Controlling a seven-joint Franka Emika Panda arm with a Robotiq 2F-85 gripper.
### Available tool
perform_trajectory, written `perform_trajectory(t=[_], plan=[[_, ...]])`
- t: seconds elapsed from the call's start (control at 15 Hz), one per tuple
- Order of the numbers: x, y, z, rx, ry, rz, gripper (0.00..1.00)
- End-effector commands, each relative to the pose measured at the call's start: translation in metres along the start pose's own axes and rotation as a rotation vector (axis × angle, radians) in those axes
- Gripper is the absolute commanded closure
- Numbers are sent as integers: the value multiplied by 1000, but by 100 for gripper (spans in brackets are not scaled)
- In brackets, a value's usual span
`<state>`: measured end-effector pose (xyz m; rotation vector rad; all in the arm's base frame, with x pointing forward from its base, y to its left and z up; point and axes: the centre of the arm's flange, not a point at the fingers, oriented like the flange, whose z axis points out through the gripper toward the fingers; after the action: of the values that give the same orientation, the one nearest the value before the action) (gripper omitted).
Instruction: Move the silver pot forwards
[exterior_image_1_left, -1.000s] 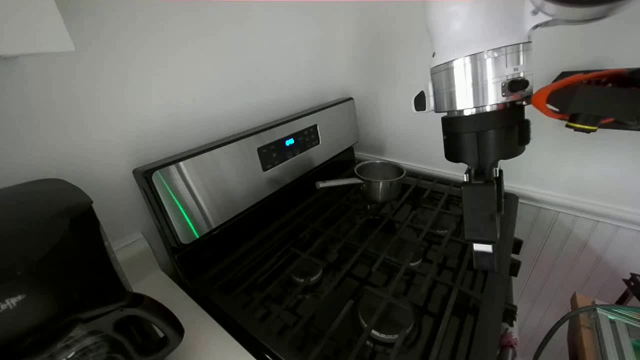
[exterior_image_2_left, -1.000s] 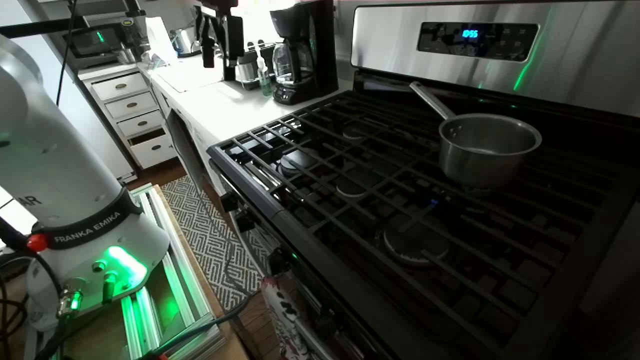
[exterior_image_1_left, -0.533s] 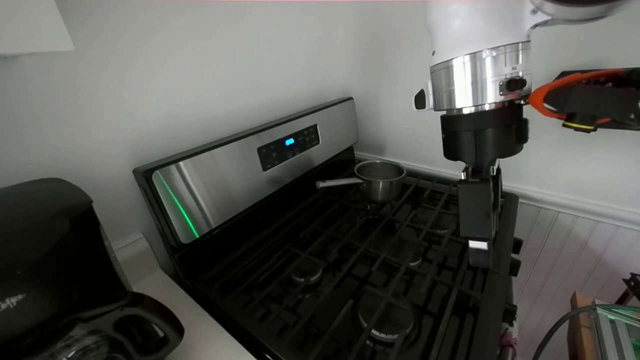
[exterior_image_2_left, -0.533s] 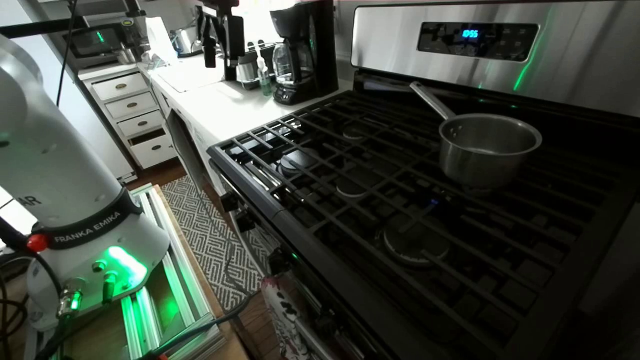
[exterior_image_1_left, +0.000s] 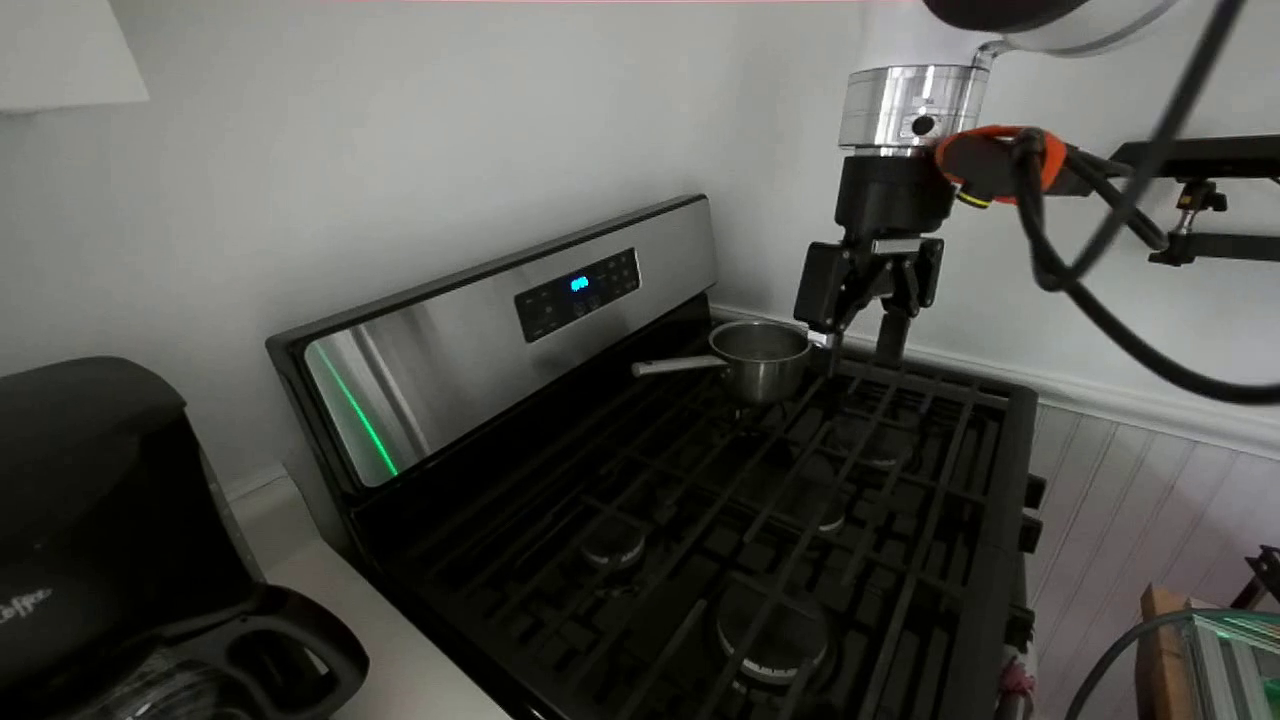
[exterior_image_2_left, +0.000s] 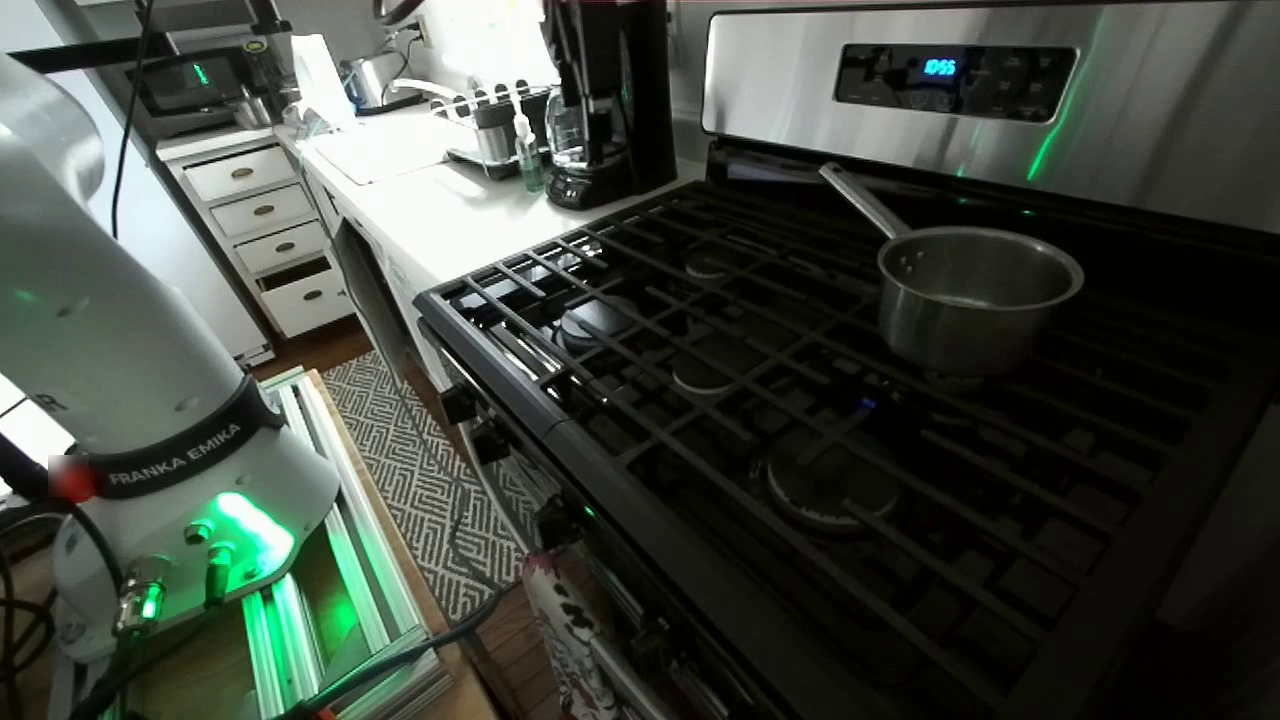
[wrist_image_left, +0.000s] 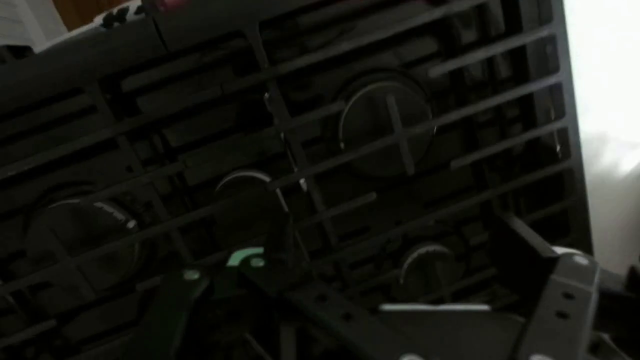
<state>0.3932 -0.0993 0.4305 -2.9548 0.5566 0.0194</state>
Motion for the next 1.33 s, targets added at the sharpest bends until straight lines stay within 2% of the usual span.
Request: perform_trajectory(t=[0.0, 0.33, 0.4, 0.67, 0.8, 1.27], plan=[[53, 34, -3, -6, 85, 185, 0], [86, 87, 6, -21, 193, 412, 0], [68, 78, 3, -2, 169, 331, 0], [78, 89, 10, -7, 178, 387, 0], [106, 108, 27, -39, 191, 496, 0], [147, 169, 62, -72, 257, 717, 0]])
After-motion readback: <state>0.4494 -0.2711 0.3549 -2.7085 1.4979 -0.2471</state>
